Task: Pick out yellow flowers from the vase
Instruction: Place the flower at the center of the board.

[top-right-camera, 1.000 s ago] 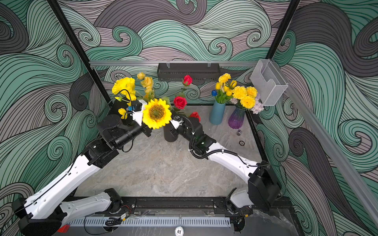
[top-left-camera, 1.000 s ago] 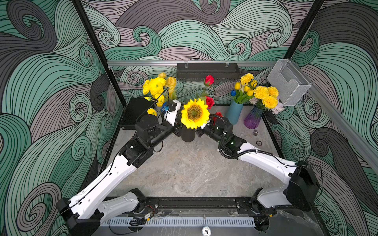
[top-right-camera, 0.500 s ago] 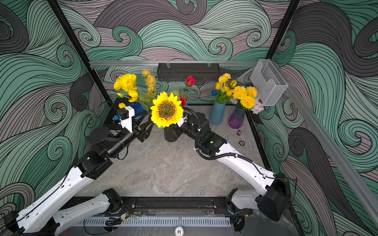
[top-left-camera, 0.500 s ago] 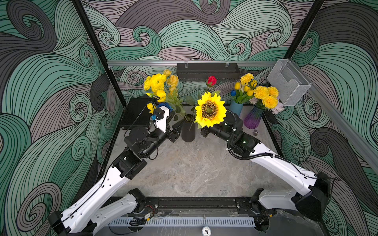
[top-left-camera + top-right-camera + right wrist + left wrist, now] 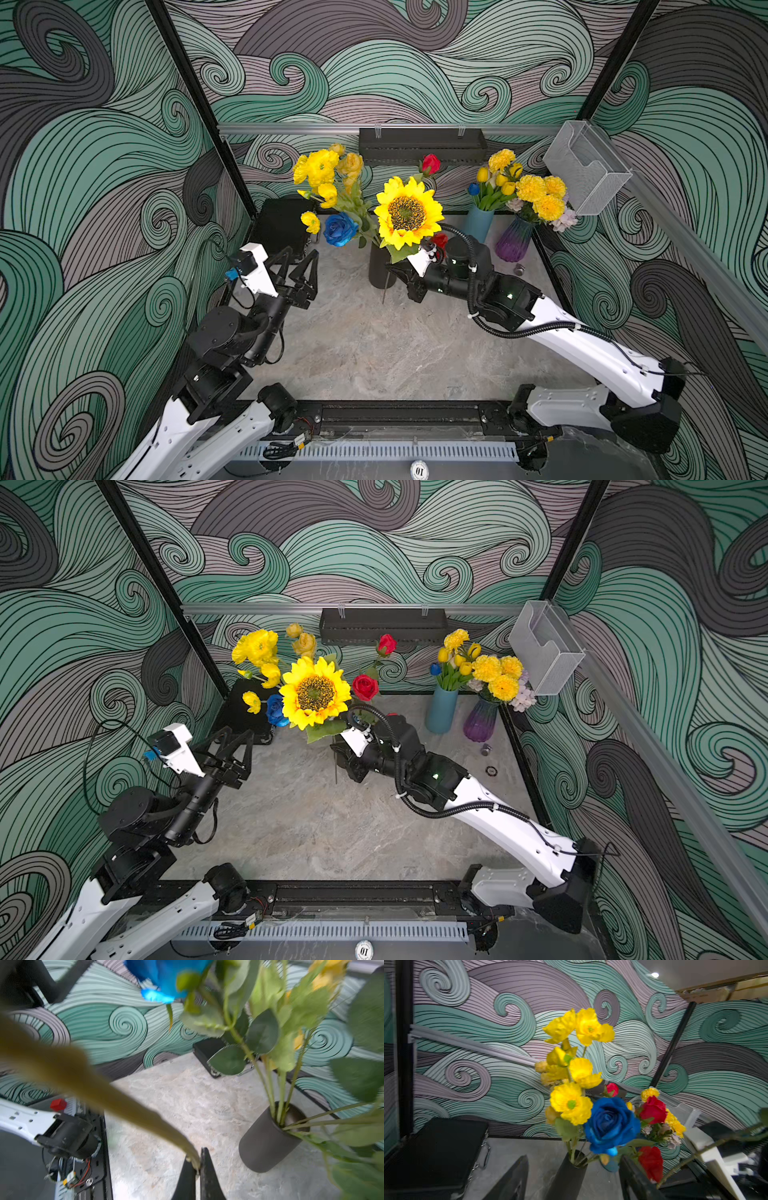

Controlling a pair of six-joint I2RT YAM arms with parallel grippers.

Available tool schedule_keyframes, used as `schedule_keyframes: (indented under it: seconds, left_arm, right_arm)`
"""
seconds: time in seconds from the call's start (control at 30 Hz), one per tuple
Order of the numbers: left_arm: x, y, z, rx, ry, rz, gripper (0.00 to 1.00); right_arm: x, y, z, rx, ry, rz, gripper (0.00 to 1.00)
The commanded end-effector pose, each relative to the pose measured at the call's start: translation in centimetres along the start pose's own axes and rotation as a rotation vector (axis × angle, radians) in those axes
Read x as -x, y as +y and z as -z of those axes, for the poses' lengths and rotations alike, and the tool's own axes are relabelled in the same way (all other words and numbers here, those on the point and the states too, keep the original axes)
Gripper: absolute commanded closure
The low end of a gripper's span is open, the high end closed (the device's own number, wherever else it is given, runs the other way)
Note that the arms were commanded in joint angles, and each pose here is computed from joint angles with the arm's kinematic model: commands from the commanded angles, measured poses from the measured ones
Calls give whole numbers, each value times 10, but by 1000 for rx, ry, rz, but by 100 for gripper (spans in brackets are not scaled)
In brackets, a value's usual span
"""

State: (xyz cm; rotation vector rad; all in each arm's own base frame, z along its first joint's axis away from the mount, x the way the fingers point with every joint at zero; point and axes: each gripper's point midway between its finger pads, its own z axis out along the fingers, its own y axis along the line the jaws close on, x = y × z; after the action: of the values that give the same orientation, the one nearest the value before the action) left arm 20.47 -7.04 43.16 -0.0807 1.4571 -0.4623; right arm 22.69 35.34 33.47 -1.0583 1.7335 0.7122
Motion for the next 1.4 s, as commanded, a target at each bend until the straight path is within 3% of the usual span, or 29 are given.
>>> schedule_keyframes:
  seconds: [0.0, 0.3, 0.63, 1.0, 1.37]
  left_arm:
    - [-7, 55, 28, 261, 61, -44, 29]
    - [28, 103, 80, 460, -41, -129, 26]
    - [42, 141, 133, 568, -152, -88, 25]
    - [29, 140, 127, 555, -132, -83, 24]
    - [23, 143, 129, 552, -141, -62, 23]
  right_arm:
    - [-30, 23, -23, 50, 130, -43, 100]
    - [-66, 93, -85, 181, 305, -4, 100]
    - [-128, 103, -149, 195, 608, -17, 100]
    - [-173, 106, -220, 203, 840, -78, 100]
    - [-197, 86, -266, 146, 836, -160, 100]
